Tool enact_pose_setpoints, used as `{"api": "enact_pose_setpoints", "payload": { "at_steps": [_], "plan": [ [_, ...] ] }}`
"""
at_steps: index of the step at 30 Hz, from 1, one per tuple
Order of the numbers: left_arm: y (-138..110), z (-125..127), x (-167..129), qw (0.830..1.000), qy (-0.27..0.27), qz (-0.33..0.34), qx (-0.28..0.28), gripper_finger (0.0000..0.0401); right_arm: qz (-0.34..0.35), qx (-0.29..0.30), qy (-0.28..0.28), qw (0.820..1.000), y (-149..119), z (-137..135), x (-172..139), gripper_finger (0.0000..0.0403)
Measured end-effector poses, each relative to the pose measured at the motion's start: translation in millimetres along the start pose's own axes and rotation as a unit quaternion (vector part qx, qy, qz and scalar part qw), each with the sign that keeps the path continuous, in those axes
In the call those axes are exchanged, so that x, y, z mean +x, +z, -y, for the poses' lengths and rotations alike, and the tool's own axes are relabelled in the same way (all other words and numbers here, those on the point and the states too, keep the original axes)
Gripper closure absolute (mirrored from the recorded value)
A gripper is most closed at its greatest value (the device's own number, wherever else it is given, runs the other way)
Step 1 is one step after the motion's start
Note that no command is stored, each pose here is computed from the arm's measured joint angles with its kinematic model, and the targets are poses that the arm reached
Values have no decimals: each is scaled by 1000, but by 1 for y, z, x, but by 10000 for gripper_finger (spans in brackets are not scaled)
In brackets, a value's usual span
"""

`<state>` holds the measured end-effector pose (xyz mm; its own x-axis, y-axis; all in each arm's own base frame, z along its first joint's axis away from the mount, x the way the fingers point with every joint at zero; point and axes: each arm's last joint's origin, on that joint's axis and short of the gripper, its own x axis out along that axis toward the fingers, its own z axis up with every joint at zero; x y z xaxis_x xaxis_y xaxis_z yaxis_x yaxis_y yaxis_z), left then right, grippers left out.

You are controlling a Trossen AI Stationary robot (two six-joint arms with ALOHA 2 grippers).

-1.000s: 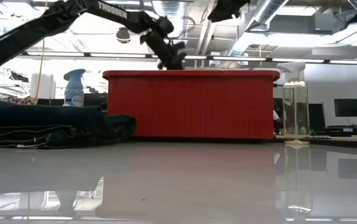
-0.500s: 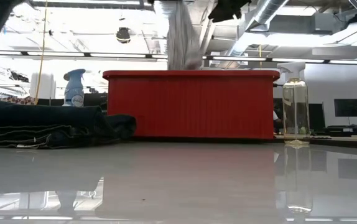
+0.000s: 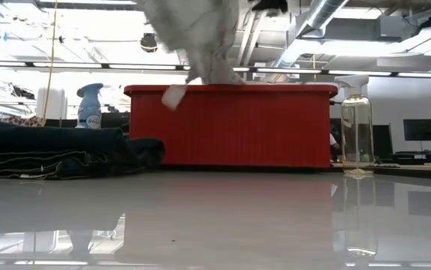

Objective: Fold Laundry from Bin
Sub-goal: Fold the white patterned shirt

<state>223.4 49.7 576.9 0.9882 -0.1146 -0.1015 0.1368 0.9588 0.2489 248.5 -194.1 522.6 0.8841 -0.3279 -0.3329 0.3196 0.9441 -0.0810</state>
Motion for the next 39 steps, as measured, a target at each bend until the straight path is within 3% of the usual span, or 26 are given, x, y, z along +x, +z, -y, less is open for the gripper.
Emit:
{"api": "enact_pose_setpoints", "payload": {
  "at_steps": [3, 8, 13, 16, 20, 24, 28, 31, 35, 39],
  "plan": [
    [-12, 19, 11, 995, -68, -65, -39, 401, -1, -12, 41, 999, 6, -30, -13, 154],
    [-24, 50, 31, 971, -178, -129, -93, 401, 17, -12, 122, 992, 16, -85, -47, 154],
    [-48, 72, 64, 961, -143, -224, -75, 401, -7, 12, 208, 978, 14, -129, -80, 154],
    [-70, 79, 89, 953, -127, -259, -88, 401, -67, 6, 250, 966, 2, -152, -90, 154],
    [-100, 85, 117, 943, -121, -271, -149, 401, -182, -47, 253, 949, -22, -183, -91, 154],
    [-111, 76, 137, 949, -24, -224, -223, 401, -257, -73, 262, 927, -44, -208, -84, 154],
    [-111, 62, 143, 952, 75, -177, -238, 401, -280, -70, 277, 917, -60, -227, -90, 154],
    [-103, 53, 145, 950, 112, -120, -265, 401, -263, -78, 247, 929, -71, -241, -95, 154],
    [-89, 42, 144, 943, 133, -43, -302, 401, -218, -102, 145, 960, -91, -254, -97, 154],
    [-73, 28, 138, 929, 167, 41, -329, 401, -162, -73, 62, 982, -106, -261, -101, 155]
  ]
}}
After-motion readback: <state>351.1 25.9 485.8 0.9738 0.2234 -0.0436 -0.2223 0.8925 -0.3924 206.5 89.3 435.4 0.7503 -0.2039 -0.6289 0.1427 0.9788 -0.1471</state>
